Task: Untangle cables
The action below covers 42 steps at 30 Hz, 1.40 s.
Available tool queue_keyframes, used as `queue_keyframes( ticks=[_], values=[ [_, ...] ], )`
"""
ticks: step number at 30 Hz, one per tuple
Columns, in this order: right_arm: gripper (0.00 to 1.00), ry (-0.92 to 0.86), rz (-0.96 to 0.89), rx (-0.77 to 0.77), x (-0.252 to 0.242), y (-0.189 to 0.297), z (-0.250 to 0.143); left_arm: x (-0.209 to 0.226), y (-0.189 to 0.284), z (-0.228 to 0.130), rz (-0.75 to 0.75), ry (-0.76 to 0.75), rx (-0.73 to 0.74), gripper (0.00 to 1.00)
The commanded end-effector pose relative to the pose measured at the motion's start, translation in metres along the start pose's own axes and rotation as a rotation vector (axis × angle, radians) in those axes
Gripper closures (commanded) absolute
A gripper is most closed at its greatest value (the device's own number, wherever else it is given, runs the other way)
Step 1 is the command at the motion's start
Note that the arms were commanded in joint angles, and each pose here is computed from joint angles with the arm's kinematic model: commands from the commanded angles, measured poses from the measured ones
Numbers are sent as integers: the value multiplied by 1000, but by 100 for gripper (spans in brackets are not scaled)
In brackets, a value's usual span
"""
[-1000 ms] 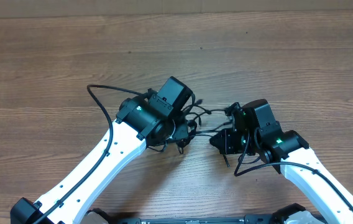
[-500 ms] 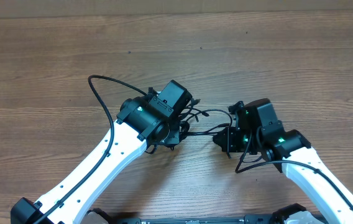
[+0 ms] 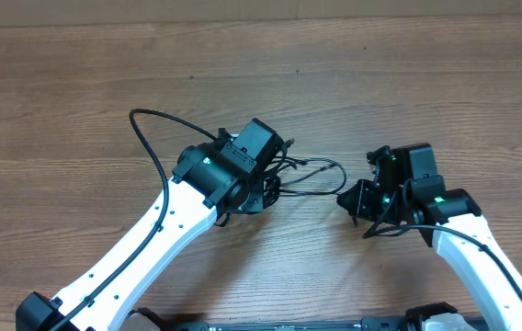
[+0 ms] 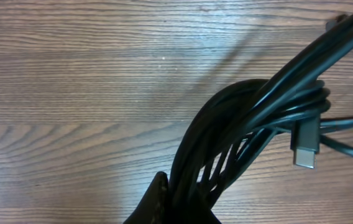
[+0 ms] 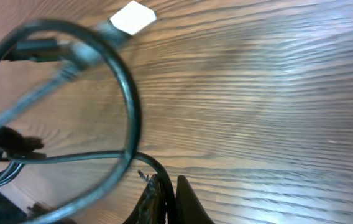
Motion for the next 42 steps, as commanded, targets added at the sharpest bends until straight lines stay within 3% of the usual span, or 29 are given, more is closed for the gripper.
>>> queue_keyframes(
  ticks=[1,15,16,21,23,31,36,42],
  values=[
    [96,-21,-82,-99,-12,9,17,12,2,2,110,-14,-28,96],
    [95,-77,-87,-110,-24,16,23,13,2,2,116,-13,-30,96],
    [89,-77,-66,-95,-22,16,21,13,2,2,114,-13,-30,96],
    [38,32,75,-5,-9,15,13,11,2,5,105,-10,-42,96],
    [31,68,130,26,-4,16,10,10,2,4,91,-9,-39,96],
    [28,256,361,120,15,21,-2,1,1,9,9,-19,-52,96],
    [28,445,496,155,28,24,-13,-18,3,16,-164,-148,-79,96],
    [28,700,475,158,38,13,-27,-32,7,20,-301,-250,-106,96]
  ],
)
Point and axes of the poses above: each gripper's point midway between its finger pads, its own y axis back along the fingers, its own x axis along the line the jaws close on, z = x × y, the point moved 8 cm from there along y, back along the fingers, and after that the axes turned 13 degrees about -y, right-handed, at the moved point
